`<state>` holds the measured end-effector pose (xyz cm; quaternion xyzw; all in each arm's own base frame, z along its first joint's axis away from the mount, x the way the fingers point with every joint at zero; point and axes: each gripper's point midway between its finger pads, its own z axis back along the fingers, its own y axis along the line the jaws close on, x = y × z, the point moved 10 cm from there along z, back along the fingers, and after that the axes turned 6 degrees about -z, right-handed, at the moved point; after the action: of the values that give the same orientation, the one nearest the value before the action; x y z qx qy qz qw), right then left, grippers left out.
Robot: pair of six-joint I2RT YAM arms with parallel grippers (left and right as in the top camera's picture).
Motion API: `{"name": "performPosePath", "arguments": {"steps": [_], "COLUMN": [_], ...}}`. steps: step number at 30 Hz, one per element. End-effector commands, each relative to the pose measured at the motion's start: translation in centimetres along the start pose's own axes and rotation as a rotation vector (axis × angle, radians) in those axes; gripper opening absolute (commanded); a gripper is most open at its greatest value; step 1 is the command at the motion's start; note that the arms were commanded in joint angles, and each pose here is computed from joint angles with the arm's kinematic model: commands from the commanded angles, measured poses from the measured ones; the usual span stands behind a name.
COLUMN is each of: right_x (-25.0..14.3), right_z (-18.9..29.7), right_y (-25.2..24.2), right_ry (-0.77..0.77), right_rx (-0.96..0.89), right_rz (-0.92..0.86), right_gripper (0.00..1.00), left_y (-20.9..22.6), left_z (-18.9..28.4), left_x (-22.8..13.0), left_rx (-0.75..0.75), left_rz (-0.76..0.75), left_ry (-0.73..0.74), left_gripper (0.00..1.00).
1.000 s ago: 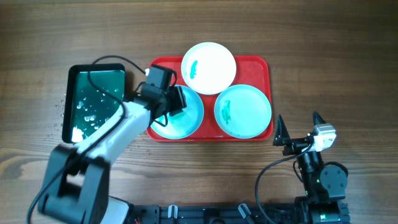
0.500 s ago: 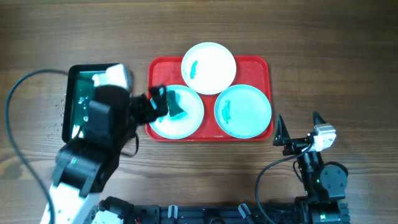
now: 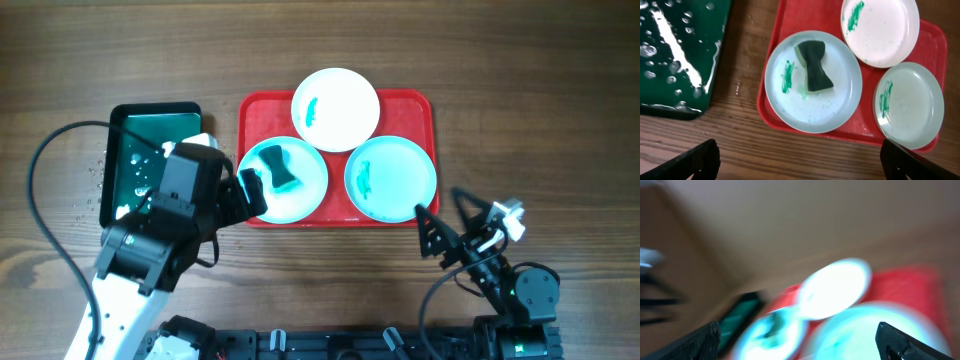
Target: Clean dirty plates on tray and stack at the side
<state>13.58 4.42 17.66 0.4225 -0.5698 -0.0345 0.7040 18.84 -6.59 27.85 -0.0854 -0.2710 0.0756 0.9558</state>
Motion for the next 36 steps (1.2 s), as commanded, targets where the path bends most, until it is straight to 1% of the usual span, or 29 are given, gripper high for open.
{"name": "performPosePath", "arguments": {"steps": [1, 3, 5, 7, 9, 13, 16, 19, 21, 24, 28, 31, 33, 36], "right_x": [-1.3, -1.3, -1.1, -0.7, 0.1, 2.7, 5.8, 8.9, 11.0, 14.9, 18.4, 20.0, 20.3, 20.3], "right_z": [0.3, 0.2, 0.3, 0.4, 0.6, 1.4, 2.2, 2.6, 2.5, 1.4, 0.0, -0.7, -1.0, -1.2], "right_y": [1.5, 1.4, 1.7, 2.4, 3.3, 5.8, 8.5, 11.1, 12.6, 14.7, 16.0, 16.4, 16.4, 16.4], "right_ry": [0.219, 0.229, 0.234, 0.237, 0.208, 0.07, -0.035, -0.08, -0.08, -0.024, 0.137, 0.291, 0.362, 0.428], "right_rx": [0.165, 0.146, 0.159, 0.229, 0.298, 0.443, 0.442, 0.402, 0.356, 0.209, 0.013, -0.14, -0.182, -0.203], "right_rz": [-0.465, -0.617, -0.66, -0.586, -0.522, -0.372, -0.279, -0.152, -0.07, 0.034, 0.062, 0.025, 0.001, -0.023], "right_gripper": [1.0, 1.0, 1.0, 1.0, 1.0, 1.0, 0.99, 1.0, 0.99, 0.99, 0.99, 0.99, 1.0, 1.0], "left_y": [-0.6, -0.7, -0.8, -0.8, -0.9, -0.9, -0.9, -0.9, -0.9, -0.9, -0.9, -0.9, -0.9, -0.9], "left_z": [-0.9, -1.3, -1.7, -2.0, -2.2, -2.2, -2.2, -2.2, -2.2, -2.2, -2.2, -2.2, -2.2, -2.2], "left_x": [0.0, -0.1, -0.1, -0.1, -0.1, -0.1, -0.1, -0.1, -0.1, -0.1, -0.1, -0.1, -0.1, -0.1], "left_rx": [-0.047, -0.044, -0.042, -0.037, -0.034, -0.032, -0.032, -0.032, -0.032, -0.032, -0.032, -0.032, -0.032, -0.032], "left_rz": [-0.005, -0.005, -0.006, -0.006, -0.006, -0.006, -0.006, -0.006, -0.006, -0.006, -0.006, -0.006, -0.006, -0.006], "left_ry": [0.069, 0.092, 0.113, 0.125, 0.131, 0.133, 0.133, 0.133, 0.133, 0.133, 0.133, 0.133, 0.133, 0.133], "left_gripper": [1.0, 1.0, 1.0, 1.0, 1.0, 1.0, 1.0, 1.0, 1.0, 1.0, 1.0, 1.0, 1.0, 1.0]}}
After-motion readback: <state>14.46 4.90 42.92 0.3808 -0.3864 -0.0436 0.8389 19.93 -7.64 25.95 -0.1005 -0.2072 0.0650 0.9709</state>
